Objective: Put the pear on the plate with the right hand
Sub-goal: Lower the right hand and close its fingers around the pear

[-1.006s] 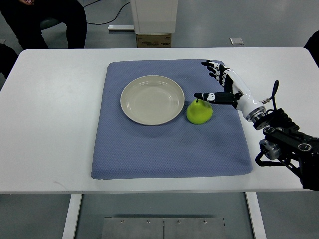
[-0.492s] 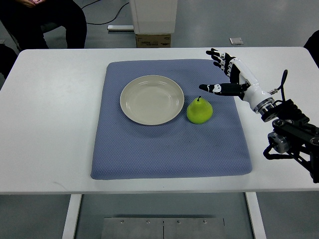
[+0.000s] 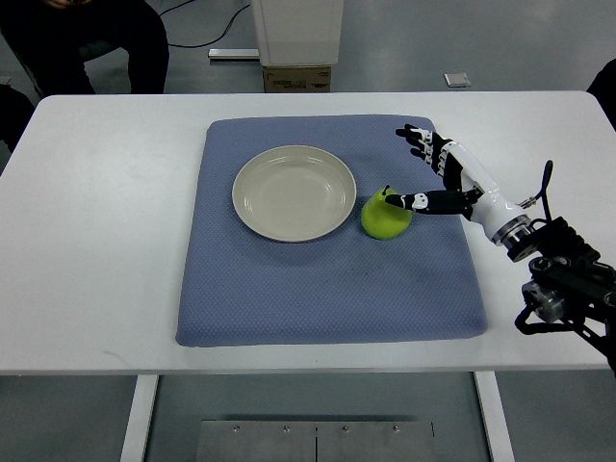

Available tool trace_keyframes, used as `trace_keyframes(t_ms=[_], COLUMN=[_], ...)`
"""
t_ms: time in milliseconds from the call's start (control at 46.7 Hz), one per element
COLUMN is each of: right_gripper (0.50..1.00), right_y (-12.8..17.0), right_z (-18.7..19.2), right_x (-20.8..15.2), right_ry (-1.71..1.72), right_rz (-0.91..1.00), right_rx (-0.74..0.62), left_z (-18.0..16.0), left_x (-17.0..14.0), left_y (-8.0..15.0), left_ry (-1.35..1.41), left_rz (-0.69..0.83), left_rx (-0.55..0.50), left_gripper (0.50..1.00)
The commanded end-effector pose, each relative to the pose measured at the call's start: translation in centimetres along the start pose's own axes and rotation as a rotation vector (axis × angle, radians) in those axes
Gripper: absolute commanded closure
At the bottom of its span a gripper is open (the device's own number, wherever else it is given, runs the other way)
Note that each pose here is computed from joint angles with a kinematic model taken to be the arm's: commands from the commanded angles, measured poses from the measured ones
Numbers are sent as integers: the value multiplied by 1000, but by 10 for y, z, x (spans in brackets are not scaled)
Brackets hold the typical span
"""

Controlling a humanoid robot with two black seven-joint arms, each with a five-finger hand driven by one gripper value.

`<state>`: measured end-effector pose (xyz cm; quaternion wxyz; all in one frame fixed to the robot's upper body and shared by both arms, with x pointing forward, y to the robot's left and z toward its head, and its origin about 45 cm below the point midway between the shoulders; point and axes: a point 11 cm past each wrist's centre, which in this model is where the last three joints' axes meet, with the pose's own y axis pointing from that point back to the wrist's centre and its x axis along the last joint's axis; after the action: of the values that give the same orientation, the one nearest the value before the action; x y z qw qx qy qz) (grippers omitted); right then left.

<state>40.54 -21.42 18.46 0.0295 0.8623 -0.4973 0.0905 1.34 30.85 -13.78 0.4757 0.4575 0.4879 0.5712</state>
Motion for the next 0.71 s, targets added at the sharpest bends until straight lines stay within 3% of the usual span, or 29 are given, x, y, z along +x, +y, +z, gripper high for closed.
trace_keyframes(t_ms=[0, 235, 685], right_gripper=[500, 500, 502], right_y=[-2, 0, -4], right_z=[5, 21, 42], right_x=[-13, -32, -37], right_ry=[-13, -33, -25], right_rz=[-18, -32, -2], right_rx=[-5, -37, -83], left_z=[0, 0, 0], left_x=[0, 0, 0], left_y=[0, 0, 0], left_ry=[0, 0, 0], left_rz=[0, 0, 0], left_rx=[0, 0, 0], left_gripper=[500, 500, 500])
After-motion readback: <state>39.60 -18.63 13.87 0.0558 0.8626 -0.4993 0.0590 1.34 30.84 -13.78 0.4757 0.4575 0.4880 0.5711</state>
